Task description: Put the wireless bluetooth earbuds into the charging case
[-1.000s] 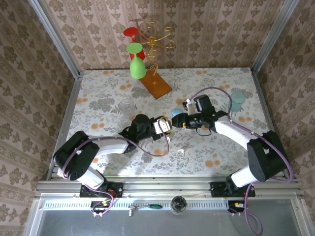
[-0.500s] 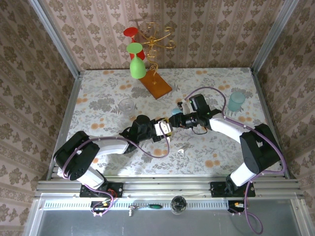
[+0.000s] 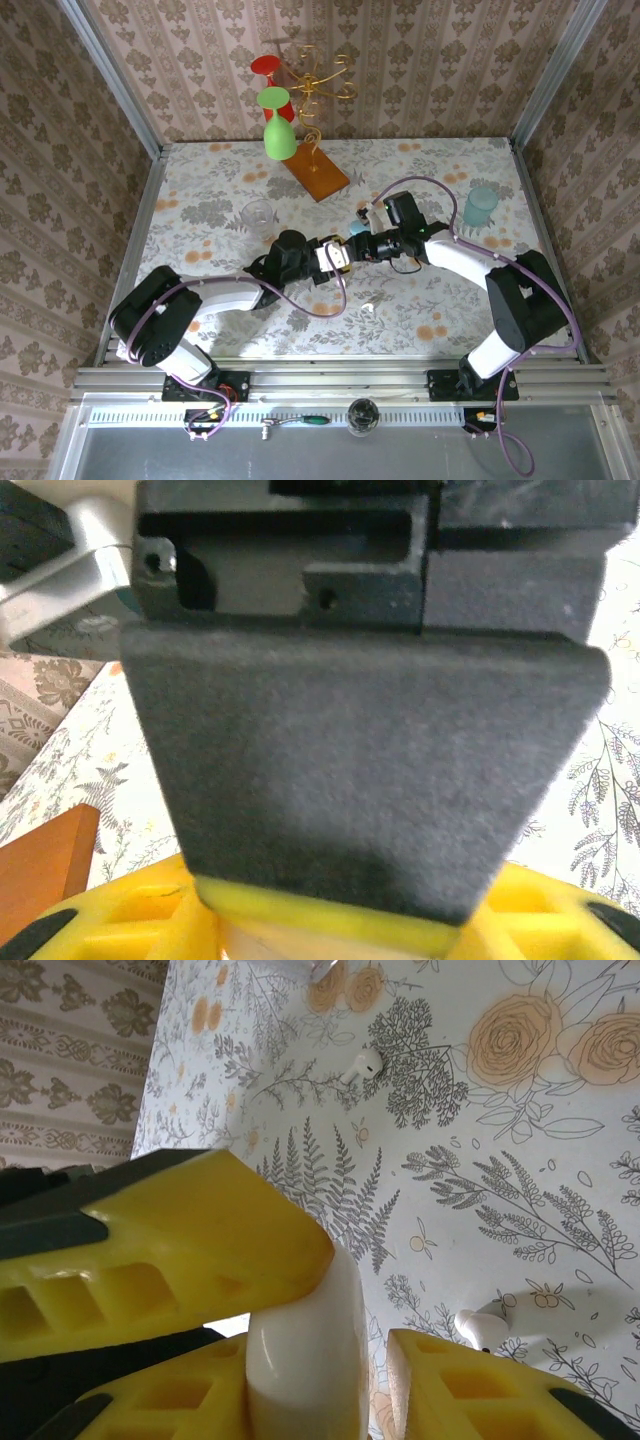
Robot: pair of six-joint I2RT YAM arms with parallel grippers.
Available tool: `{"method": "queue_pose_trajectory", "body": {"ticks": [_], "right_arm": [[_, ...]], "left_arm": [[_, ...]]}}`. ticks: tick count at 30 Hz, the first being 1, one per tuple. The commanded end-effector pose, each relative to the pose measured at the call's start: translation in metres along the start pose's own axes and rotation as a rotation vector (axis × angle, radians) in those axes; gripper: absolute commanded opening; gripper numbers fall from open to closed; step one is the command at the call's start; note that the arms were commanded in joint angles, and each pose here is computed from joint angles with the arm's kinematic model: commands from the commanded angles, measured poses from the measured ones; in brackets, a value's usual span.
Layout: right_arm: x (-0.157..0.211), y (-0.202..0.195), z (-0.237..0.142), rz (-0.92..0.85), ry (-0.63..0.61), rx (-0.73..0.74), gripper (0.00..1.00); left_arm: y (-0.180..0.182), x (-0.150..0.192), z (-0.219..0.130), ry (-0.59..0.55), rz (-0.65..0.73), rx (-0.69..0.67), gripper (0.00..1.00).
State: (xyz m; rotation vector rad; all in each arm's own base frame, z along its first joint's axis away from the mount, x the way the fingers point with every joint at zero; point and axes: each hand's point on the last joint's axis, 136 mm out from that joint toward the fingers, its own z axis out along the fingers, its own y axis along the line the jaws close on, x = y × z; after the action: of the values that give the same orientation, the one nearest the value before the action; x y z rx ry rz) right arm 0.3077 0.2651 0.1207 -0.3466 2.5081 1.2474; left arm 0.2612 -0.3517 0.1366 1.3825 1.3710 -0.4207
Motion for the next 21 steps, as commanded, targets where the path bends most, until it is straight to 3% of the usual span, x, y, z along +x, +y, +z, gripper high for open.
{"method": "queue_pose_trajectory", "body": {"ticks": [1,7,12,15,18,21], "right_arm": [[-0.001,0.001,0.000,-0.028,0.021,-0.001,0.33],[-0.014,-0.001,-0.017,-0.068,-0.081,0.034,0.18],[-0.029,0.004,-0.042,-0.163,-0.225,0.052,0.10],[-0.039,0.015,-0.064,-0.239,-0.341,0.040,0.08],[-0.041,0.035,-0.080,-0.335,-0.416,-0.037,0.07],[-0.035,0.061,-0.092,-0.449,-0.447,-0.134,0.08]], "left_arm": [[0.002,-0.010,0.005,-0.024,0.015,-0.004,0.44],[0.003,-0.009,0.004,-0.028,0.001,-0.008,0.48],[0.009,-0.020,-0.007,-0.076,-0.086,-0.026,0.80],[0.012,-0.032,-0.021,-0.143,-0.161,-0.009,0.92],[0.010,-0.046,-0.034,-0.209,-0.266,0.067,0.92],[0.008,-0.063,-0.046,-0.274,-0.389,0.177,0.84]]}}
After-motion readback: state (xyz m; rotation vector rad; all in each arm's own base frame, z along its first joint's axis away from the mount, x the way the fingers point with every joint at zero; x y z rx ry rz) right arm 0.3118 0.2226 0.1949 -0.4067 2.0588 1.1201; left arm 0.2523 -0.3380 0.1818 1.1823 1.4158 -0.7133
